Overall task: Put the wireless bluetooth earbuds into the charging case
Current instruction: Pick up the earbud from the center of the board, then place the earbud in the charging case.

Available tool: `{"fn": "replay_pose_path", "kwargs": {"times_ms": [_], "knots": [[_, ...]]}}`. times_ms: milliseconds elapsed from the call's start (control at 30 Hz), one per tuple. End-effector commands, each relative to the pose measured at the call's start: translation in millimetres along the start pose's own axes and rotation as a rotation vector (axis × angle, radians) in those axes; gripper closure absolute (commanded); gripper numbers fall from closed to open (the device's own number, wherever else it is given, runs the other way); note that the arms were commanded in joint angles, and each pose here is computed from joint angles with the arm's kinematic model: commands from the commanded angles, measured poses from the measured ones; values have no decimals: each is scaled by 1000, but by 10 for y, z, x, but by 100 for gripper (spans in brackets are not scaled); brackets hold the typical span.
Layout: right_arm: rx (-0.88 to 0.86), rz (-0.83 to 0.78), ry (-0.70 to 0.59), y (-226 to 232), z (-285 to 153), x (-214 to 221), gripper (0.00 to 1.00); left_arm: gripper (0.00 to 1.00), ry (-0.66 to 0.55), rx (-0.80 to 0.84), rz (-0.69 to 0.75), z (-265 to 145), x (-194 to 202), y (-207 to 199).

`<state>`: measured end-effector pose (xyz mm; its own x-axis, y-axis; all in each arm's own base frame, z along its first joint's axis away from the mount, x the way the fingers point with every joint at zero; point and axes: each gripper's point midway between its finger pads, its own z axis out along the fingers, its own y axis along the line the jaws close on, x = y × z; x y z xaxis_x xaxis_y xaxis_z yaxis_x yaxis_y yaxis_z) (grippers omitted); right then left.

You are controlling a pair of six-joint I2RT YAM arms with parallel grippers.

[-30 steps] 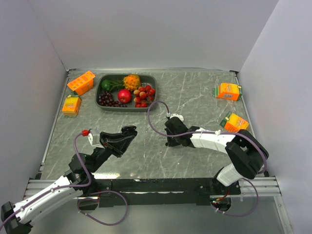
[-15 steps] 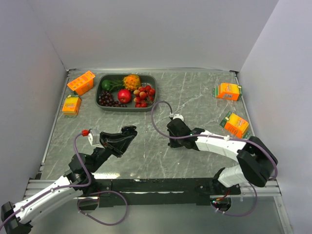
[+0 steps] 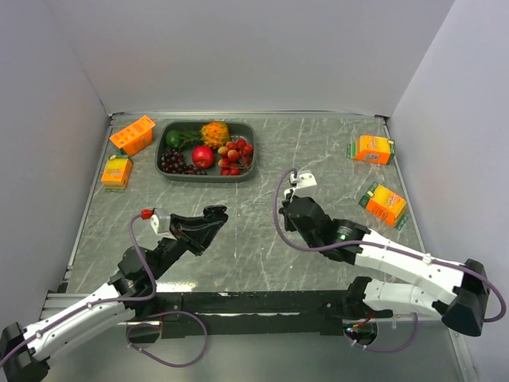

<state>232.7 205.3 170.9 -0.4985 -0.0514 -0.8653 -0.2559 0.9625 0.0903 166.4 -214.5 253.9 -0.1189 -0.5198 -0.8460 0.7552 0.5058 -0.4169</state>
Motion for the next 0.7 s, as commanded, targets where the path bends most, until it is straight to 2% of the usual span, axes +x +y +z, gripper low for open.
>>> {"fn": "replay_pose_path", "kwargs": {"times_ms": [0,100,300,667], "knots": [[120,-49,-235,-135,-345,-715,100,99,-49,63,-7,107,-165,-155],[139,-90,-305,-107,-516,-872,100,99,-43,77,-8,170,-147,-182],[52,-122,-406,127,-771,-1082,100,99,-32,79,3,327,-124,-191],[-107,-150,-429,578,-879,-1061,100,99,-11,182,-1,592,-34,-370]]}}
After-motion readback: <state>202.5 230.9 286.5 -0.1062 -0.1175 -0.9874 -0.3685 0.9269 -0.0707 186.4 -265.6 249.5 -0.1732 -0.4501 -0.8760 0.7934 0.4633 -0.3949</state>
